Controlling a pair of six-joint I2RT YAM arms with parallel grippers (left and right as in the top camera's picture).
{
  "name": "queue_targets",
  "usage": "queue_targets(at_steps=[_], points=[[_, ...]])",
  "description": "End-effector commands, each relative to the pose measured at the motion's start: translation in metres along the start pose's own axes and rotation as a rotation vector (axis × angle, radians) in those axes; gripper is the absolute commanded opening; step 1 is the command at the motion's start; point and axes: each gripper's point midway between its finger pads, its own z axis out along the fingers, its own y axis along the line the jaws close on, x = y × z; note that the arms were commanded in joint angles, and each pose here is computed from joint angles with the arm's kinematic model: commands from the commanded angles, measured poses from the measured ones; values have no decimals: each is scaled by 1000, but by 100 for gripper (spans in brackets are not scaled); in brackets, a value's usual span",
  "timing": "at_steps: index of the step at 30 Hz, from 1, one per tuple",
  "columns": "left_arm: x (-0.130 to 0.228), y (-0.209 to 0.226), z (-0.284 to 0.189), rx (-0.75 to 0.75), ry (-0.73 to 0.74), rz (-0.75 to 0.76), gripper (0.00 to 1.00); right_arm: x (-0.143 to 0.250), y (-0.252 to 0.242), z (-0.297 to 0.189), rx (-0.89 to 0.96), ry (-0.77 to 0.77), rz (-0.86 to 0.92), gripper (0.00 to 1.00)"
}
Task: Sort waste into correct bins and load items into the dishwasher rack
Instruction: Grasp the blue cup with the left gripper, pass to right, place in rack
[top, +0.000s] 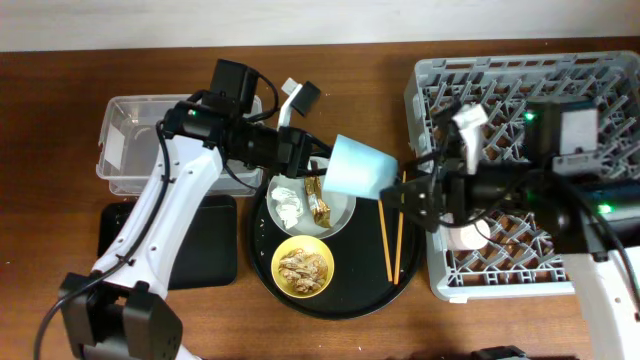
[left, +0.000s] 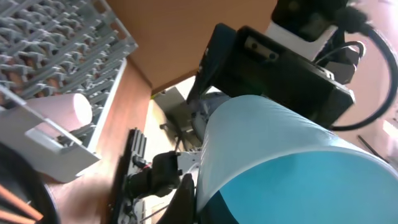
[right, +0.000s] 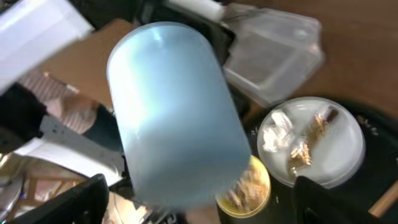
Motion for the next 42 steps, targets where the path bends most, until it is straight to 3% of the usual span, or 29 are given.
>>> queue_targets(at_steps=[1,3,7,12,16,17,18,19,22,25,27,32,42], points=[[3,-15,8,65,17,34,0,-5,1,14,-28,10,20,90],[3,-16,9,65,18,35,0,-9,8,17,-82,4,16,86],[2,-15,9,64,18,40,0,-5,28,26,-156,30,-15,67],[2,-15,9,61,18,47,0,0,33,31,-160,53,-17,77],[2,-15,9,61,18,47,1,1,26,31,-121,59,-9,59],[2,-15,9,61,18,46,6,0,24,29,-114,51,-8,58],[2,-15,9,61,18,46,24,-2,19,24,-87,35,-6,57],[2,-14,8,59,16,46,57,-6,11,16,-45,8,-3,57],[1,2,1,-36,8,26,83,-14,-15,-23,95,-90,65,57],[12,34,-8,-226,28,-64,84,15,-76,-81,437,-130,296,57],[20,45,-11,-301,46,-100,84,56,-118,-125,727,-84,487,57],[26,55,-15,-363,64,-129,84,124,-166,-191,1162,-1,893,55],[27,54,-15,-363,65,-134,84,181,-226,-166,1111,374,1150,55]])
